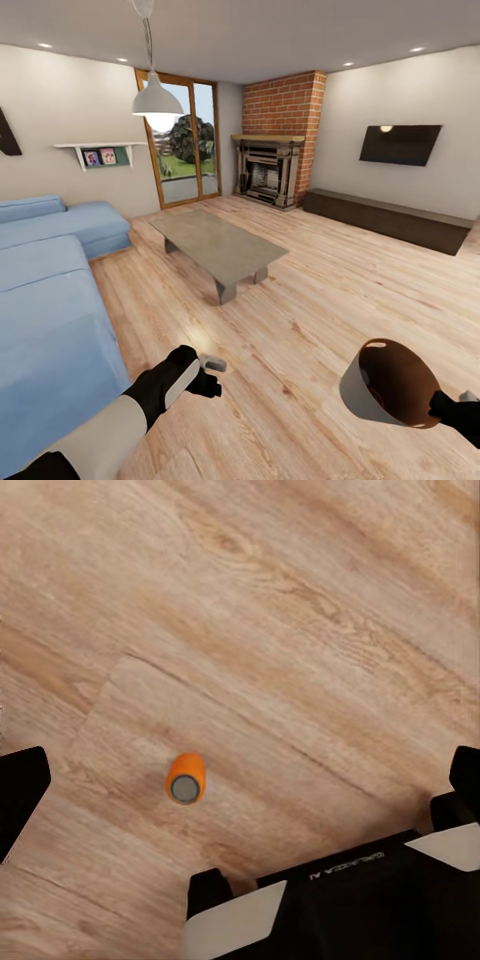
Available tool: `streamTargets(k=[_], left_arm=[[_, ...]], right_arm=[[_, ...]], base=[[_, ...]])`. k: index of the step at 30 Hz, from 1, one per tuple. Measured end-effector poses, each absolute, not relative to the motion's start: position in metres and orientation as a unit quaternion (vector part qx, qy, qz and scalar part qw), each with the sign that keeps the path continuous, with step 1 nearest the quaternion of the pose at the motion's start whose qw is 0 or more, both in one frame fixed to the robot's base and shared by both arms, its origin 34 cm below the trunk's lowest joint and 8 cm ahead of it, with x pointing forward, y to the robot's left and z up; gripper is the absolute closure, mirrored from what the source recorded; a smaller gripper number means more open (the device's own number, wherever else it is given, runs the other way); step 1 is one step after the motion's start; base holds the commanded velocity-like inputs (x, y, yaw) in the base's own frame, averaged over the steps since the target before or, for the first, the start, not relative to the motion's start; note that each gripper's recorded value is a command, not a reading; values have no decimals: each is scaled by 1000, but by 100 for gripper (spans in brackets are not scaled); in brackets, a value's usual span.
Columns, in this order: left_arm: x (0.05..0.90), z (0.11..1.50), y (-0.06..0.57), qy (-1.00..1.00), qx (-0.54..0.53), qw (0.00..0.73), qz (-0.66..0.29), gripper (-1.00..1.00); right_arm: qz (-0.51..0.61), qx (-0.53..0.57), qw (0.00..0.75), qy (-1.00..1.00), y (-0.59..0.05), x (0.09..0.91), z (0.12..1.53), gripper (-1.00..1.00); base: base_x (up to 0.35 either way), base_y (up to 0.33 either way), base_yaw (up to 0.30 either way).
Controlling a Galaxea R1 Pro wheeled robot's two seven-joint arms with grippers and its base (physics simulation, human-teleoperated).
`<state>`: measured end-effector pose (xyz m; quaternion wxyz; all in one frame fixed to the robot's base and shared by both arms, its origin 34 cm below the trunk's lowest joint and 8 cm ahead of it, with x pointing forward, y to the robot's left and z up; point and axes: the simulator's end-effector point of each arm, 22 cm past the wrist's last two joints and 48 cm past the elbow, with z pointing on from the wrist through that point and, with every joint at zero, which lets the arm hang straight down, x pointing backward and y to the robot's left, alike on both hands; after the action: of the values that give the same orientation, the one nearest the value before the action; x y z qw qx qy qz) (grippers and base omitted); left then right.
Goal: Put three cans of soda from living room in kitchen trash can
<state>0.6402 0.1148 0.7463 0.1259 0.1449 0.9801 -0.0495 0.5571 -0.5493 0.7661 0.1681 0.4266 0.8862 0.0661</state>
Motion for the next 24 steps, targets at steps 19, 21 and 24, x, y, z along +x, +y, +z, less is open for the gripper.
streamTargets(k=[19, 21, 24], left_arm=[[641, 748, 115, 980, 146, 130, -49, -100], [642, 748, 115, 980, 146, 130, -48, -100], [642, 748, 115, 979, 145, 131, -48, -100]], right_arm=[[71, 427, 170, 885, -546, 559, 767, 100], [65, 425, 168, 887, -548, 557, 766, 100], [68, 425, 169, 887, -547, 558, 767, 100]], base=[[-75, 225, -91], [180, 146, -1], [214, 105, -1]])
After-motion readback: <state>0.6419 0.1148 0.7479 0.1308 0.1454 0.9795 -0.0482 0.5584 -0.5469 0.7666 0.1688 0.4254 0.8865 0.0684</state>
